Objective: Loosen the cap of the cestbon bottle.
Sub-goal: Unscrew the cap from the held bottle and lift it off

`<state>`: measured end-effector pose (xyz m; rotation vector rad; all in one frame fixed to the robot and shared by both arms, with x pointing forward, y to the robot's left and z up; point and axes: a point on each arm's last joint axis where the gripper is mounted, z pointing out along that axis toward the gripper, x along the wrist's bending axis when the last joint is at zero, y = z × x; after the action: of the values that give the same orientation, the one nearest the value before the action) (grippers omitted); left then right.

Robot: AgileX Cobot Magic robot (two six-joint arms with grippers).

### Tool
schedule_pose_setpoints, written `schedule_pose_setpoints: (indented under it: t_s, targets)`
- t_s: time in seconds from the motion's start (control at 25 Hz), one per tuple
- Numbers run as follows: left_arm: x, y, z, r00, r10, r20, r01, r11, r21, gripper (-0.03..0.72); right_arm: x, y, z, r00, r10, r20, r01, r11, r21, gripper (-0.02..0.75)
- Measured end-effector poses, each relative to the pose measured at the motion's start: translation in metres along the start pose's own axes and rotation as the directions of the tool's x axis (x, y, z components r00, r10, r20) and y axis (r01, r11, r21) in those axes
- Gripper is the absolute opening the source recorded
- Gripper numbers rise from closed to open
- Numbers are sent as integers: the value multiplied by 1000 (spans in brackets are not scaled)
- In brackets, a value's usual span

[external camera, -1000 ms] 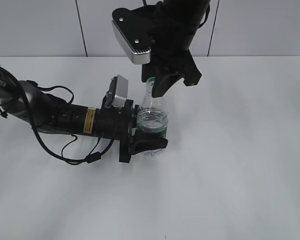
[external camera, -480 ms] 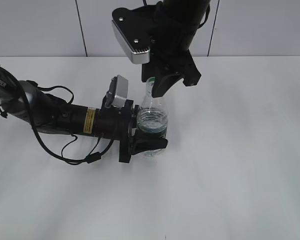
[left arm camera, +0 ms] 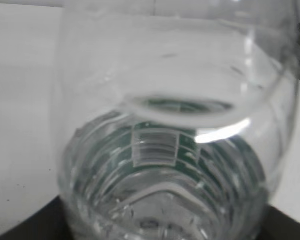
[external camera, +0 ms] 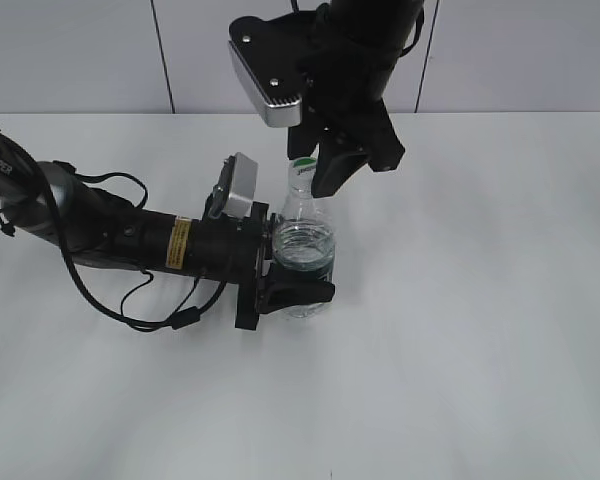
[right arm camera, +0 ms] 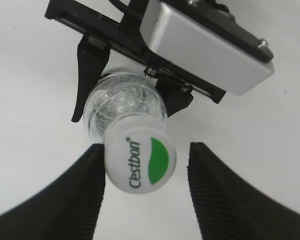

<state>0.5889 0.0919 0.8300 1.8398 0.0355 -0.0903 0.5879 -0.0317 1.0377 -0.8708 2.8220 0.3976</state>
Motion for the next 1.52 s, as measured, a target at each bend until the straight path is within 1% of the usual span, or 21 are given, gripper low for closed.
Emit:
schedule_pose_setpoints:
  t_s: [0.16, 0.32, 0.48, 0.6, 0.84, 0.96, 1.04, 1.12, 1.24, 1.36, 1.44, 1.48, 1.52]
  targets:
    - [0, 0, 0, 1000, 1, 4, -1, 1000, 0, 410, 0, 0, 0, 1000, 29, 1, -29, 1000, -5, 410]
    - [0, 0, 0, 1000, -1, 5, 1, 1000, 0, 410, -1, 1, -3, 990, 141, 10, -141, 990, -8, 410]
    - [0, 0, 0, 1000, -10, 3, 10, 1000, -2, 409, -6, 6, -19, 952, 303, 45, -302, 953, -37, 412]
    - [-1, 0, 0, 1000, 2, 11, -2, 1000, 2, 408, -10, 8, -30, 925, 369, 88, -364, 929, -62, 413]
    - [-1, 0, 0, 1000, 5, 14, -5, 1000, 2, 408, -10, 9, -31, 875, 477, 84, -472, 879, -73, 413]
    - [-1, 0, 0, 1000, 5, 15, -5, 1000, 2, 408, -9, 10, -38, 827, 556, 86, -550, 831, -89, 414]
    - [-1, 0, 0, 1000, 5, 16, -6, 1000, 3, 408, -10, 11, -43, 761, 643, 88, -634, 766, -107, 413]
    - [-1, 0, 0, 1000, 5, 16, -6, 1000, 3, 408, -11, 12, -49, 668, 738, 92, -727, 674, -129, 413]
    - [-1, 0, 0, 1000, 5, 16, -6, 1000, 3, 408, -14, 13, -59, 469, 880, 80, -862, 476, -174, 414]
    - [-1, 0, 0, 1000, 5, 15, -5, 1000, 2, 408, -15, 12, -62, 215, 975, 48, -956, 220, -195, 414]
    - [-1, 0, 0, 1000, 5, 15, -5, 1000, 2, 408, -15, 9, -62, 73, 996, 54, -977, 82, -197, 414]
    - [-1, 0, 0, 1000, 5, 15, -5, 1000, 2, 408, -15, 8, -62, 14, 999, 53, -979, 24, -200, 414]
    - [-1, 0, 0, 1000, 5, 15, -5, 1000, 2, 408, -15, 6, -62, -22, 998, 59, -979, -10, -202, 414]
